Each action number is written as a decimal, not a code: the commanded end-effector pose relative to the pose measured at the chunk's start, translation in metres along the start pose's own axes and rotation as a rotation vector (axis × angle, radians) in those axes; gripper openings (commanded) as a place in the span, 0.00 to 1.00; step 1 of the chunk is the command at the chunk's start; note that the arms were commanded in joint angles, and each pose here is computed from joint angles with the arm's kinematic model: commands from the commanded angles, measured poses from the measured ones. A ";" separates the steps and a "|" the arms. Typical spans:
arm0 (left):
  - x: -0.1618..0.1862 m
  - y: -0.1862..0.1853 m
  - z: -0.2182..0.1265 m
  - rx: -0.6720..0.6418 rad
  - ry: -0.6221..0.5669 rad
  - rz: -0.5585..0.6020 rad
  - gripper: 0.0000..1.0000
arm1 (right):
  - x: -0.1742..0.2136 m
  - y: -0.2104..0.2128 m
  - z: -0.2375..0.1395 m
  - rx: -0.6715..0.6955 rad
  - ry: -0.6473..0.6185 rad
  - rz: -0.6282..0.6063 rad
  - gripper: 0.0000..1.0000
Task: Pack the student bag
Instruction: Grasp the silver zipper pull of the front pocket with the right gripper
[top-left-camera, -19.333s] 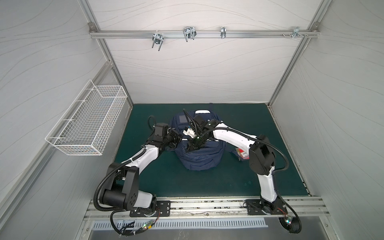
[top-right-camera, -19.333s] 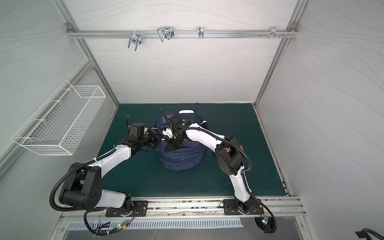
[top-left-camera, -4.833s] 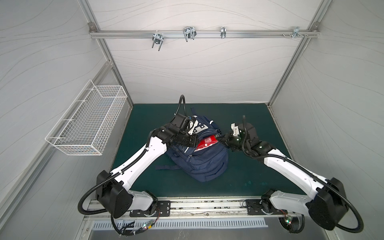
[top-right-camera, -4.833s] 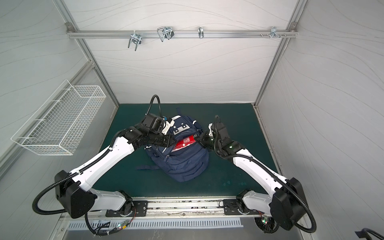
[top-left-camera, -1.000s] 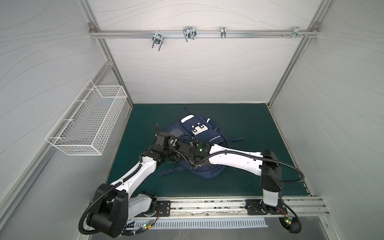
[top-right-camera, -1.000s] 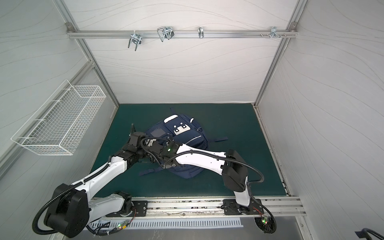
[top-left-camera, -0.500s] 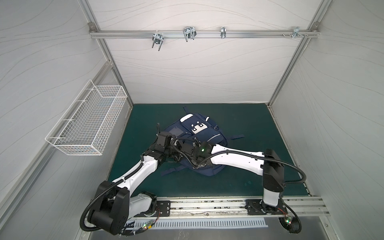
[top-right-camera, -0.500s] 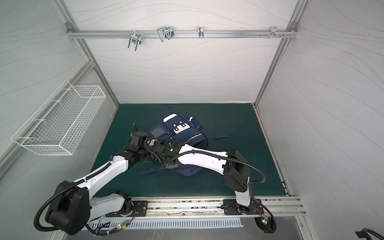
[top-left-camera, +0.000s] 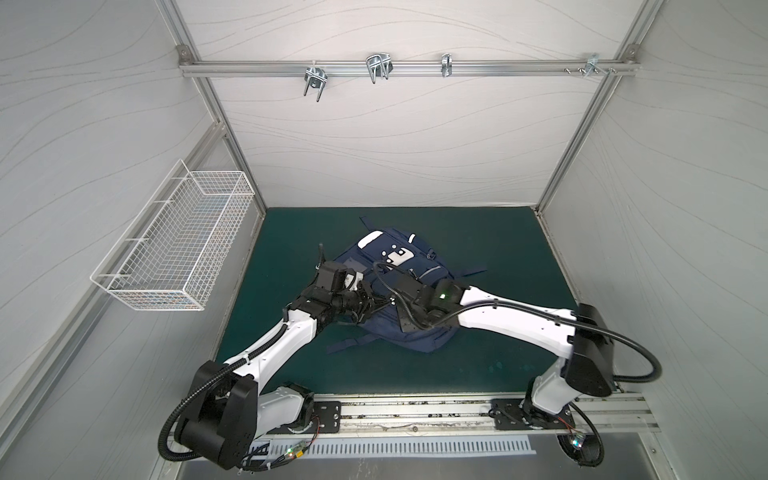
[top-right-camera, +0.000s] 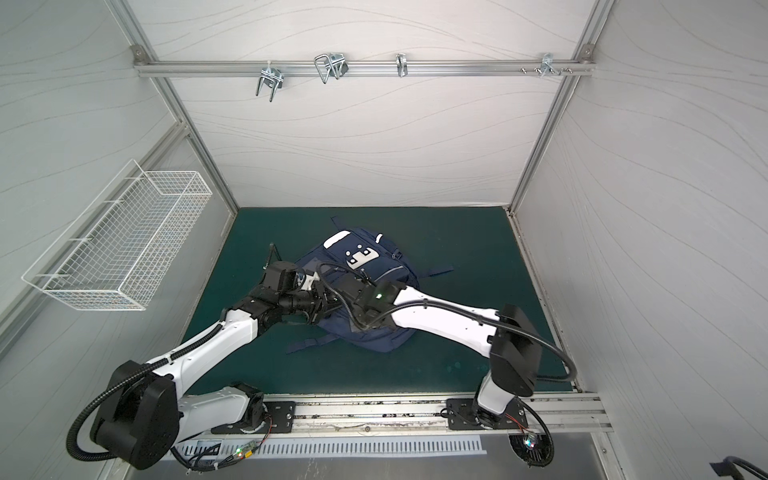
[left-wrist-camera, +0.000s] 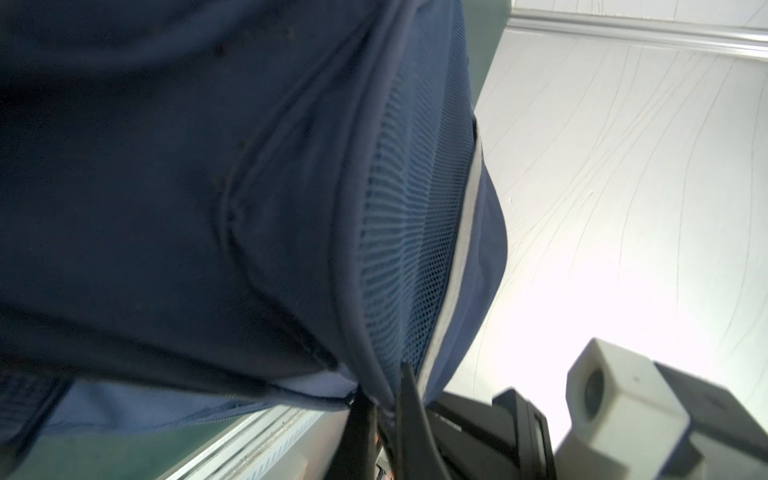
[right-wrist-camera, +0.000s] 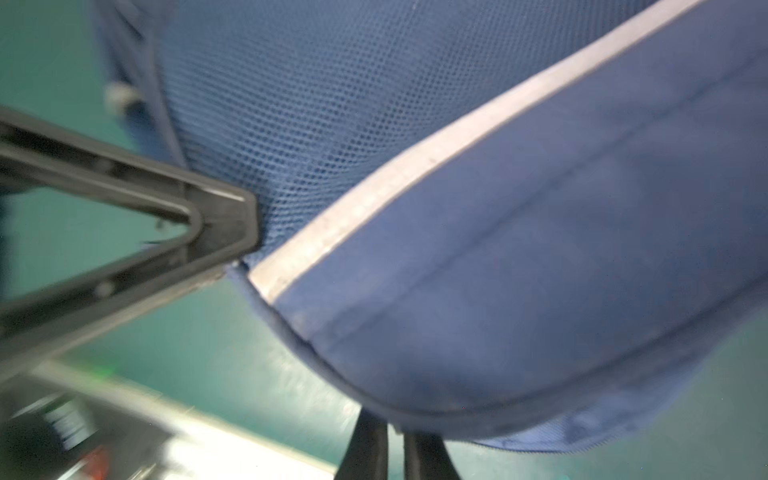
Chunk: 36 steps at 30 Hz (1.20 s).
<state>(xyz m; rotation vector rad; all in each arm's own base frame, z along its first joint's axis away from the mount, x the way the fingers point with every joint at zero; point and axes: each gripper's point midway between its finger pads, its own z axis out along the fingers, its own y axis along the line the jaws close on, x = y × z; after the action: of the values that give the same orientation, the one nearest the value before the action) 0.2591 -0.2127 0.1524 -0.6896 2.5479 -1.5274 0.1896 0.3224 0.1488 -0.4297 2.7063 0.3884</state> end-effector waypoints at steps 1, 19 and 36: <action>-0.023 0.004 -0.013 -0.047 -0.115 0.004 0.00 | 0.011 -0.053 -0.018 -0.007 0.035 0.052 0.00; -0.019 -0.011 -0.016 -0.004 -0.096 0.032 0.00 | 0.005 -0.029 -0.038 -0.021 -0.064 -0.116 0.54; -0.020 -0.013 -0.014 -0.004 -0.085 0.029 0.00 | 0.010 0.009 0.003 0.093 -0.016 -0.490 0.44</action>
<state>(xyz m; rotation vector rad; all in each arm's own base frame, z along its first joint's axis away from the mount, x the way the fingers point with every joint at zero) 0.2601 -0.1966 0.1418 -0.7846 2.5770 -1.4285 0.1759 0.3323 0.1461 -0.9552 2.5011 0.2078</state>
